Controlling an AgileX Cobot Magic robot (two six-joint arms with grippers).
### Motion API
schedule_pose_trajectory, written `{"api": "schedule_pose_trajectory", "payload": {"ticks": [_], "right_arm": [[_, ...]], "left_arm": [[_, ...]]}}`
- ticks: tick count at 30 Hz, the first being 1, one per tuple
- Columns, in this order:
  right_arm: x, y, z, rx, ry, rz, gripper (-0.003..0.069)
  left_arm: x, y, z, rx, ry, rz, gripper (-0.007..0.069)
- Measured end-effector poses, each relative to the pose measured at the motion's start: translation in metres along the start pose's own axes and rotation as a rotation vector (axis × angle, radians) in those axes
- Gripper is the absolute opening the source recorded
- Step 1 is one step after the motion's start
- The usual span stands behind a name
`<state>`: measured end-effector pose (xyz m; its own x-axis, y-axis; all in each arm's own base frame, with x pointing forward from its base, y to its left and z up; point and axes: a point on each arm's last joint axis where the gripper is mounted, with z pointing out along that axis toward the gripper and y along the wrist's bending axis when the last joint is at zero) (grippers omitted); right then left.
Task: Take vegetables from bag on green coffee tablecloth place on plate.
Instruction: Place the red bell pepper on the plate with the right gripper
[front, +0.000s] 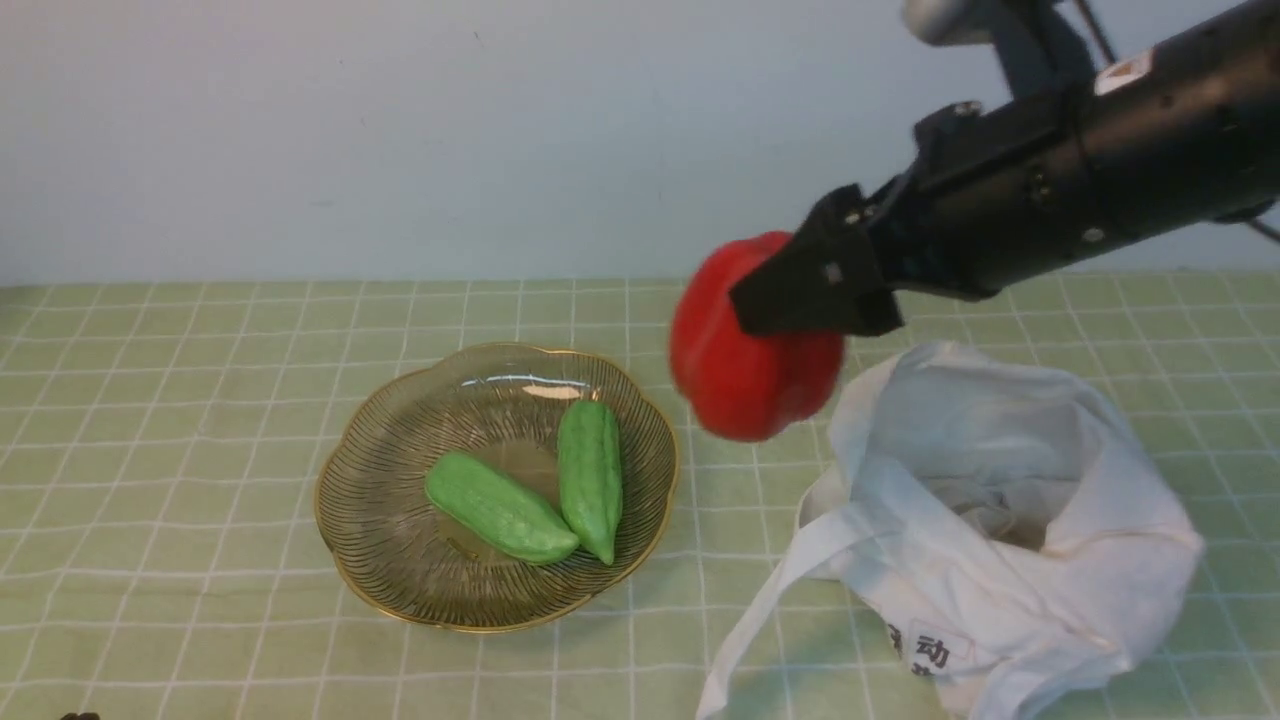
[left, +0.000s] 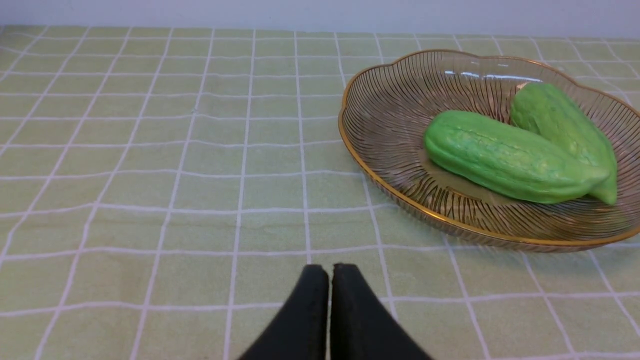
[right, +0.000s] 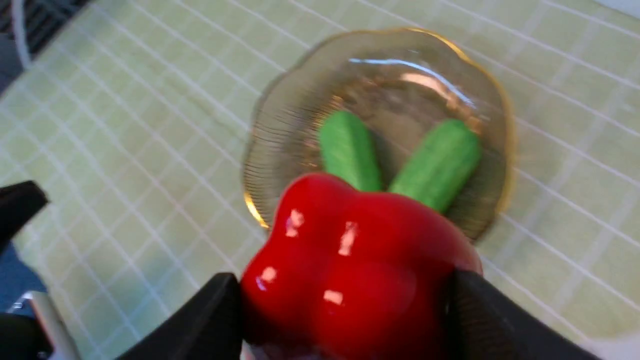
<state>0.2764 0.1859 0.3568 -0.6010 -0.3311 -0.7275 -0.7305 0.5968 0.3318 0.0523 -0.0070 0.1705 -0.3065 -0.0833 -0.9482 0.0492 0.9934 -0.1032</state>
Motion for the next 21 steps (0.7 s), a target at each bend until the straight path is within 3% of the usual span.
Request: {"api": "schedule_pose_trajectory", "payload": {"ticks": [2, 9, 21], "right_arm": [[0.0, 0.006, 0.032, -0.059, -0.002, -0.035, 0.0477], [-0.007, 0.007, 0.126, -0.086, 0.019, -0.057, 0.0477], [-0.002, 0.016, 0.221, -0.116, 0.106, -0.106, 0.0477]], "left_arm": [[0.0, 0.0, 0.0, 0.0, 0.0, 0.0, -0.0005], [0.0, 0.0, 0.0, 0.0, 0.0, 0.0, -0.0005], [0.0, 0.0, 0.0, 0.0, 0.0, 0.0, -0.0005]]}}
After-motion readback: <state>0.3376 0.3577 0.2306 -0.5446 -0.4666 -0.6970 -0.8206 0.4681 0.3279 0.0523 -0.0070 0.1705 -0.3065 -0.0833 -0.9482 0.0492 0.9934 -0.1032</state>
